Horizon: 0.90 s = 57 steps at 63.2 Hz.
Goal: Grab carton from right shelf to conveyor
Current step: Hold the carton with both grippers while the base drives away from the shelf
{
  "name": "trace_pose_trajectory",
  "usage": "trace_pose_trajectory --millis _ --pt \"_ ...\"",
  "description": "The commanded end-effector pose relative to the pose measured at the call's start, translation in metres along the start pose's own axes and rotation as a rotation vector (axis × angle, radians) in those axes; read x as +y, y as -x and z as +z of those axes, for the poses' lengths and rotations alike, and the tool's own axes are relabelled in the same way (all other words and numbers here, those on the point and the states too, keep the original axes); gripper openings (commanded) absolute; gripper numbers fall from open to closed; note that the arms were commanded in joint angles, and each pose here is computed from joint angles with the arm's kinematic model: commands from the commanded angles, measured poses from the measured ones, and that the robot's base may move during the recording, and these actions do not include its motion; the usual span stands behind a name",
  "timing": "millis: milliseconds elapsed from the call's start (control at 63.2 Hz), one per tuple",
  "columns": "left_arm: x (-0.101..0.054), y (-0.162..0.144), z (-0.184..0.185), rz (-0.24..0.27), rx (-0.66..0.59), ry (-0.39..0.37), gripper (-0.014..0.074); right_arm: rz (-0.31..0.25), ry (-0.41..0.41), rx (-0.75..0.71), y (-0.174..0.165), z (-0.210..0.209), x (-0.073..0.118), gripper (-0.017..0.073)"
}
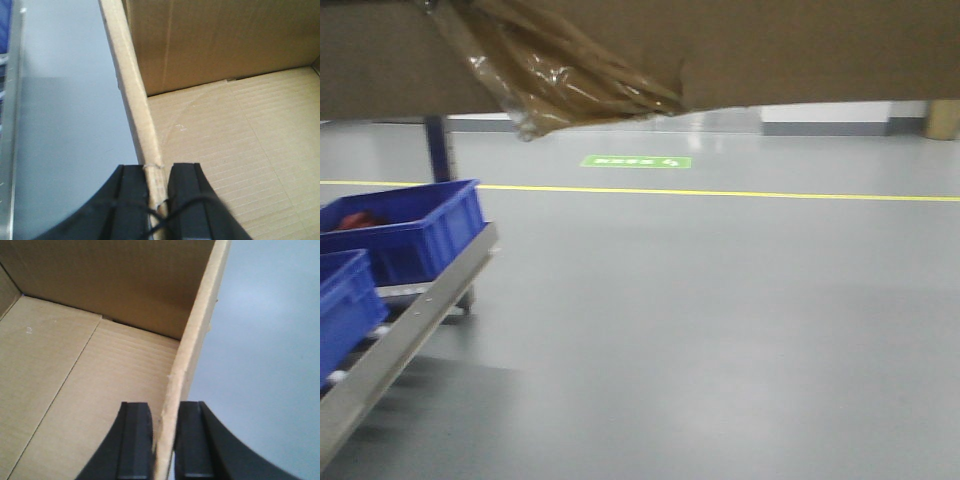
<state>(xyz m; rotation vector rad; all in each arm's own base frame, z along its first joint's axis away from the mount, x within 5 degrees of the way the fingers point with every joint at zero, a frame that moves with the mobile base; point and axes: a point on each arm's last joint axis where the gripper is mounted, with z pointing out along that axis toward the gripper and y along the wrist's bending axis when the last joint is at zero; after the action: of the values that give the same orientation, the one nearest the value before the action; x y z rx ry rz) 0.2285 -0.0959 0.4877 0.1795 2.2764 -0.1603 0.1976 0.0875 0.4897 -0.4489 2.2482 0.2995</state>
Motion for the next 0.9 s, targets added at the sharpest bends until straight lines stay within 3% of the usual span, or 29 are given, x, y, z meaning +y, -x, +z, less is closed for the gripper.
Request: trace_pose_trajectory --millis 0,886 --pt "0.0018 0.0021 -0.0047 0.027 -0.037 0.016 -0.0018 -0.027 0.009 -0.047 0.0013 -0.0094 0.0018 -0.0066" --pt "0.0021 0.0022 -0.0047 0.028 -0.038 0.020 -0.0018 -0.027 0.009 -0.047 0.0013 -0.0094 0.0018 -0.0066"
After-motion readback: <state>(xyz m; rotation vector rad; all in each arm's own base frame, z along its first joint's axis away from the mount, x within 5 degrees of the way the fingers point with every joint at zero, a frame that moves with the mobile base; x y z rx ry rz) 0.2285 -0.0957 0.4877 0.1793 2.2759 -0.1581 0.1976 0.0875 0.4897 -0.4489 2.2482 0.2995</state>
